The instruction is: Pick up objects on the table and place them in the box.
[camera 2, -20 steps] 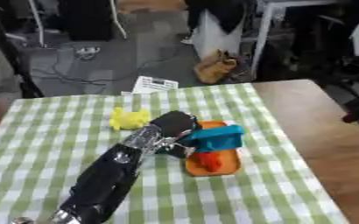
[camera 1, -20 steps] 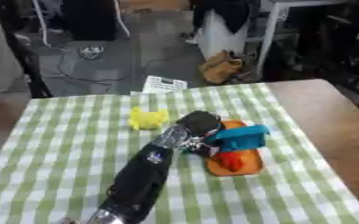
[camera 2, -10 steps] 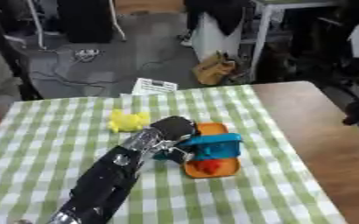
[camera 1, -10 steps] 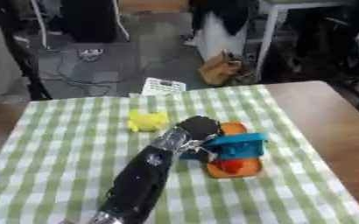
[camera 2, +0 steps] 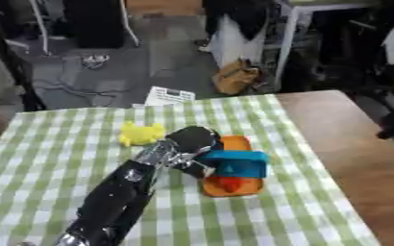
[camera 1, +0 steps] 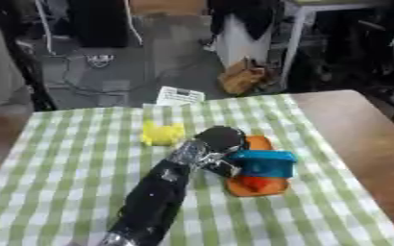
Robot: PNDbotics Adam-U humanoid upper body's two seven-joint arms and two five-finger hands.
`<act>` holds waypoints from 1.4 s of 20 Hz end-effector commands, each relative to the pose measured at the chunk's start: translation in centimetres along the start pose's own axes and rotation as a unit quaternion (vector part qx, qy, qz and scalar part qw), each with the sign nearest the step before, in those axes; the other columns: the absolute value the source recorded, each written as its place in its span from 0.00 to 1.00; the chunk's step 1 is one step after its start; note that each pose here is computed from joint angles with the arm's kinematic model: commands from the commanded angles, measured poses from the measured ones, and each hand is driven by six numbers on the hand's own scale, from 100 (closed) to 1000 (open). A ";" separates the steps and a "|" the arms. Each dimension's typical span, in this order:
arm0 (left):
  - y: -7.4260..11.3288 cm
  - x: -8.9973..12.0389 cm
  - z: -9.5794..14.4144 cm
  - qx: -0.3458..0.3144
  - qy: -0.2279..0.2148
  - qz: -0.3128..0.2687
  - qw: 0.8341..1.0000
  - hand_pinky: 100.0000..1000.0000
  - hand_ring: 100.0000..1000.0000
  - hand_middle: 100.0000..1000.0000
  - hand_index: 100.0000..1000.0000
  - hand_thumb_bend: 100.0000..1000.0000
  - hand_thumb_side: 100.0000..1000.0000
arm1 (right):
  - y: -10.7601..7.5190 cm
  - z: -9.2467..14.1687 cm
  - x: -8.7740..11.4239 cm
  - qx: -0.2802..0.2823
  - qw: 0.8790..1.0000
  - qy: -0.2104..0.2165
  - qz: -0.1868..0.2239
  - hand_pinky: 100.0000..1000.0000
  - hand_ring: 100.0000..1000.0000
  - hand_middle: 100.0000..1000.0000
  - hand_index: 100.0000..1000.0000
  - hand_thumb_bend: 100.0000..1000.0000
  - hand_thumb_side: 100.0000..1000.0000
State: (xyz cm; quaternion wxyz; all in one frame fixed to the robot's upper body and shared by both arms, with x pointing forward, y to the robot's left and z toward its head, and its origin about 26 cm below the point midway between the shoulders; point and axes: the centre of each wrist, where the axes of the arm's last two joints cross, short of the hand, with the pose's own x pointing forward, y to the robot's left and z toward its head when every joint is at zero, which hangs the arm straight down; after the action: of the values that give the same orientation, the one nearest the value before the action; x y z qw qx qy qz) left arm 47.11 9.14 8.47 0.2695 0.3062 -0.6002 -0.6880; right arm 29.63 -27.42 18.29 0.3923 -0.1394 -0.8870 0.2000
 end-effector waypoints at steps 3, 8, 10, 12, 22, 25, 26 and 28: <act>1.8 -0.7 -0.1 0.003 -0.003 -0.018 1.000 0.61 0.53 0.57 0.66 0.12 0.23 | -0.4 -0.4 0.8 0.000 1.000 -0.018 0.003 0.47 0.56 0.71 0.72 0.00 0.65; 1.9 -0.8 -0.1 0.000 0.001 -0.017 1.000 0.63 0.58 0.64 0.71 0.12 0.27 | -0.4 -0.4 0.8 0.000 1.000 -0.017 0.003 0.47 0.56 0.71 0.72 0.00 0.65; 2.0 -0.8 -0.1 0.004 0.002 -0.016 1.000 0.64 0.61 0.67 0.74 0.13 0.28 | -0.4 -0.4 0.8 0.000 1.000 -0.017 0.003 0.47 0.56 0.71 0.72 0.00 0.66; 2.1 -0.8 -0.1 0.011 0.003 -0.014 1.000 0.64 0.63 0.70 0.76 0.13 0.30 | -0.4 -0.4 0.8 0.000 1.000 -0.017 0.003 0.47 0.56 0.71 0.72 0.00 0.66; 2.3 -0.8 -0.1 0.015 -0.001 -0.012 1.000 0.67 0.69 0.74 0.78 0.17 0.39 | -0.4 -0.4 0.8 0.000 1.000 -0.016 0.003 0.47 0.56 0.71 0.72 0.00 0.66; 2.4 -0.8 -0.1 0.017 -0.001 -0.011 1.000 0.67 0.69 0.74 0.78 0.17 0.39 | -0.4 -0.4 0.8 0.000 1.000 -0.016 0.003 0.47 0.56 0.71 0.72 0.00 0.66; 2.4 -0.8 -0.1 0.019 -0.001 -0.010 1.000 0.67 0.69 0.74 0.78 0.18 0.39 | -0.4 -0.4 0.8 0.000 1.000 -0.016 0.003 0.47 0.56 0.71 0.72 0.00 0.66; 2.6 -0.8 -0.1 0.026 -0.001 -0.008 1.000 0.67 0.69 0.74 0.78 0.18 0.39 | -0.4 -0.3 0.8 0.000 1.000 -0.016 0.002 0.47 0.56 0.71 0.72 0.00 0.66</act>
State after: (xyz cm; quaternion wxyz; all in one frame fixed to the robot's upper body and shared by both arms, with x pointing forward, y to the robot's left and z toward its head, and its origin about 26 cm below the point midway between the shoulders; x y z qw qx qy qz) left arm 47.19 9.04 9.11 0.2696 0.3007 -0.6041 -0.6870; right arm 29.62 -27.43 18.28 0.3926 -0.1395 -0.8868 0.1999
